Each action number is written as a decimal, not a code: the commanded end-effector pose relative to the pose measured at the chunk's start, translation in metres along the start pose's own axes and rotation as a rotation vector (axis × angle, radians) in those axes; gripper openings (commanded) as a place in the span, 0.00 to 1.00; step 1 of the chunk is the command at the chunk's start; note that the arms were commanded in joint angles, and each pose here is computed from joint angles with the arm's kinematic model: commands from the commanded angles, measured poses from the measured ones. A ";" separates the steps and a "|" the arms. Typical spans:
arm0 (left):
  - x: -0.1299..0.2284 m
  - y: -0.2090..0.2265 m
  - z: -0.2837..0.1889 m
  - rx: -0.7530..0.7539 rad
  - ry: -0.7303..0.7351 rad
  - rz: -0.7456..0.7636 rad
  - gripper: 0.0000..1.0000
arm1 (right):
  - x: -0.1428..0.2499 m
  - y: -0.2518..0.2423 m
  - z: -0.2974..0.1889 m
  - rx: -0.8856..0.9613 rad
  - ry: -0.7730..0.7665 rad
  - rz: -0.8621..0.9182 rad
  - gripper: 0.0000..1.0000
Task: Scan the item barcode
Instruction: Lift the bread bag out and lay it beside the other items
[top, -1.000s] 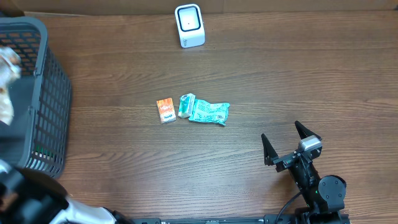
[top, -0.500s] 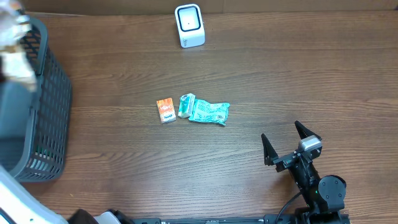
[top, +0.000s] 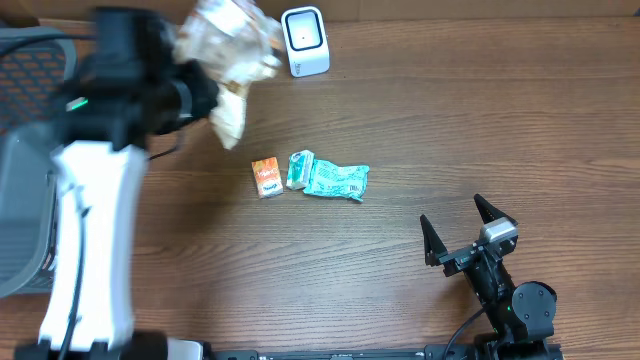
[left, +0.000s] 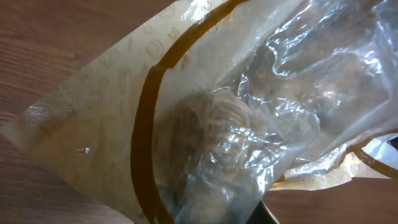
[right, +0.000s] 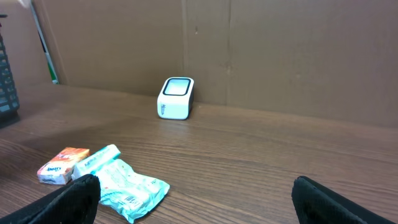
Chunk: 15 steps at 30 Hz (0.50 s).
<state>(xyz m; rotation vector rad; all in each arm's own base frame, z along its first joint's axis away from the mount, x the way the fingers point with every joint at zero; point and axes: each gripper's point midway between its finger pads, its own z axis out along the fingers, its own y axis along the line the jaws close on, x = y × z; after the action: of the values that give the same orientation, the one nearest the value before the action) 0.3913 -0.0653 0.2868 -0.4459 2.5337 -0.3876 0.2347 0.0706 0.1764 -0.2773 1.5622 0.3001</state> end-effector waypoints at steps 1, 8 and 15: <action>0.014 0.005 0.049 -0.139 0.065 0.033 0.04 | 0.001 0.000 0.000 0.001 -0.008 0.000 1.00; 0.063 0.009 0.138 -0.250 0.287 -0.013 0.04 | 0.001 0.000 0.000 0.001 -0.008 0.000 1.00; 0.102 0.031 0.194 -0.342 0.452 -0.128 0.04 | 0.001 0.000 0.000 0.001 -0.008 0.000 1.00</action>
<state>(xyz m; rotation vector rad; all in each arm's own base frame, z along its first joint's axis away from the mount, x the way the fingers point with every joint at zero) 0.4114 -0.1102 0.0866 -0.6068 3.0104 -0.0972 0.2347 0.0706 0.1763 -0.2773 1.5626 0.3001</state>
